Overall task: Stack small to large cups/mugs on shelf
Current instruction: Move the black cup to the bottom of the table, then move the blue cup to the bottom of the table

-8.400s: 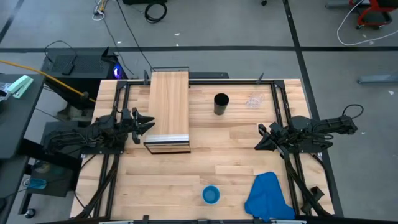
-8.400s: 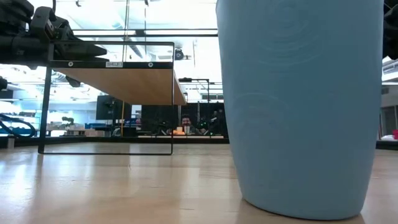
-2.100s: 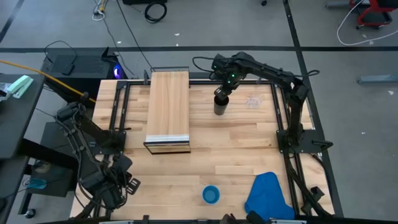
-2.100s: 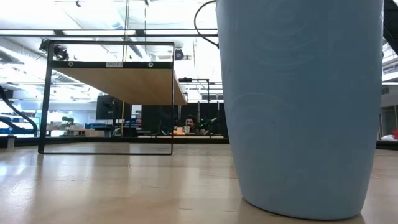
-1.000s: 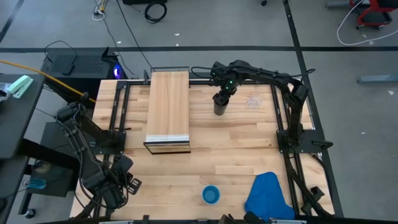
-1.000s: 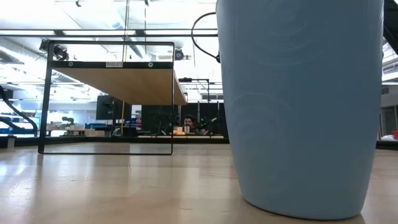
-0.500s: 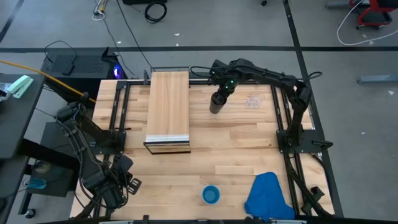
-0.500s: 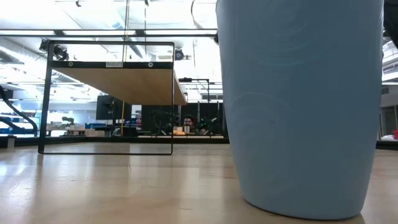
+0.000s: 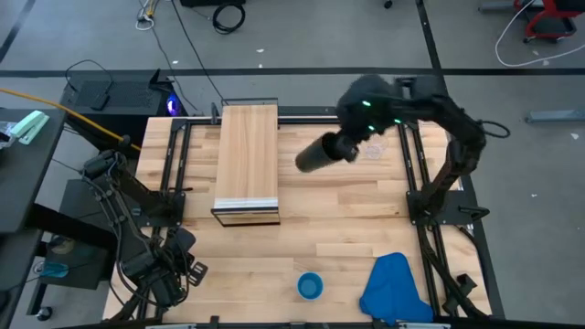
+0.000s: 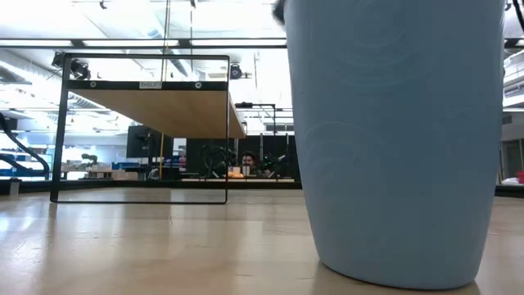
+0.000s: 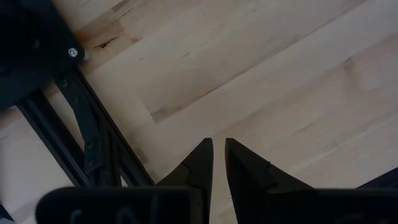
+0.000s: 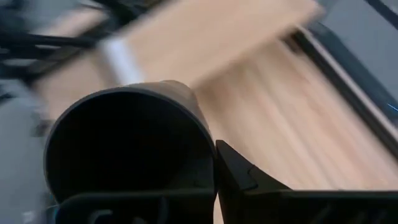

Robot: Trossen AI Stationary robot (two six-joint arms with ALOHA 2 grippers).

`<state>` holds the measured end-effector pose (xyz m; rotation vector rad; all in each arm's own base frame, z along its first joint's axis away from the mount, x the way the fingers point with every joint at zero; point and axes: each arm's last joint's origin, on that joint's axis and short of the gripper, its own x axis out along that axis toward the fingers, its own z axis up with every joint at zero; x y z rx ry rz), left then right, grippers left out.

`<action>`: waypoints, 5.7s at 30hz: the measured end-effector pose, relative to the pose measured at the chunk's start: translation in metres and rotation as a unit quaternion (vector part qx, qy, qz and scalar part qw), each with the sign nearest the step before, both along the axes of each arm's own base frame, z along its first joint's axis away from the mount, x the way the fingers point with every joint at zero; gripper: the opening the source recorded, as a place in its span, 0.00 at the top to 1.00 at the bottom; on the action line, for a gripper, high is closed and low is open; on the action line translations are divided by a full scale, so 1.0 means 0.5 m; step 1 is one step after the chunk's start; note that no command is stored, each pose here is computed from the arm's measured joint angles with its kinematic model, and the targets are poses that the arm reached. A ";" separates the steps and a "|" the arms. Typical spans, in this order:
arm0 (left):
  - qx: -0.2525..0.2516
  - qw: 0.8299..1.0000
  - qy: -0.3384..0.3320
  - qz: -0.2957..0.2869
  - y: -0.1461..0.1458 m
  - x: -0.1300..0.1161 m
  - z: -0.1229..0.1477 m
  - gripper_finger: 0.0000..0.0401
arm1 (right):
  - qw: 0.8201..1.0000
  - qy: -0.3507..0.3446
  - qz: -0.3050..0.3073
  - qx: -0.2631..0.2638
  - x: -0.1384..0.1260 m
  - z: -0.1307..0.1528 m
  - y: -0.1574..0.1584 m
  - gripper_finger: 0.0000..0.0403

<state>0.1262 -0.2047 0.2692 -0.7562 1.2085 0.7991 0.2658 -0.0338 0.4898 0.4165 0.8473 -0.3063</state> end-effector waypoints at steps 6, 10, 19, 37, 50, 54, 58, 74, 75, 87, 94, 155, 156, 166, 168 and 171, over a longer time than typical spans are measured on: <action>0.001 1.000 0.001 0.002 0.001 0.000 0.000 0.89 | 0.996 -0.015 0.085 0.024 0.022 -0.007 0.118 0.99; 0.001 1.000 0.001 0.003 0.001 0.000 0.000 0.90 | 0.991 0.022 0.132 0.016 0.083 -0.052 0.169 0.99; -0.003 1.000 -0.002 0.016 0.000 0.001 0.000 0.91 | 0.973 0.067 0.219 -0.026 0.255 -0.200 0.240 1.00; -0.004 0.999 -0.003 0.036 0.004 0.006 0.000 0.93 | 0.948 0.096 0.295 -0.076 0.414 -0.423 0.303 1.00; -0.002 0.999 -0.004 0.036 0.004 0.006 0.000 0.94 | 0.934 0.119 0.314 -0.119 0.416 -0.440 0.299 1.00; -0.002 0.999 -0.004 0.036 0.004 0.006 0.000 0.95 | 0.931 0.124 0.322 -0.123 0.415 -0.447 0.299 1.00; 0.003 0.999 -0.012 0.035 0.005 0.006 0.000 0.96 | 0.930 0.123 0.325 -0.121 0.416 -0.448 0.299 1.00; 0.005 0.999 -0.015 0.035 0.005 0.007 0.000 0.95 | 0.921 0.143 0.339 -0.124 0.420 -0.466 0.289 0.99; 0.005 0.999 -0.016 0.035 0.005 0.007 0.000 0.96 | 0.921 0.144 0.341 -0.124 0.420 -0.468 0.290 0.99; 0.005 0.999 -0.015 0.034 0.005 0.007 0.000 0.92 | 0.921 0.133 0.349 -0.110 0.423 -0.467 0.292 0.91; 0.005 0.999 -0.015 0.034 0.005 0.007 0.000 0.92 | 0.922 0.130 0.348 -0.110 0.424 -0.467 0.292 0.88; 0.030 0.998 -0.050 0.018 0.008 0.011 0.002 0.94 | 0.976 0.112 0.185 -0.004 0.189 -0.168 0.241 0.75; 0.030 0.998 -0.050 0.018 0.008 0.011 0.002 0.94 | 0.979 0.113 0.171 -0.002 0.173 -0.158 0.247 0.75; 0.052 0.996 -0.064 -0.031 0.008 0.013 0.003 0.92 | 0.997 0.067 0.047 -0.013 0.067 -0.115 0.373 0.75; 0.052 0.996 -0.064 -0.041 0.008 0.014 0.003 0.92 | 0.996 0.075 0.046 -0.005 0.059 -0.124 0.403 0.75; 0.052 0.996 -0.065 -0.043 0.007 0.014 0.003 0.93 | 0.994 0.088 0.061 -0.009 0.054 -0.144 0.445 0.75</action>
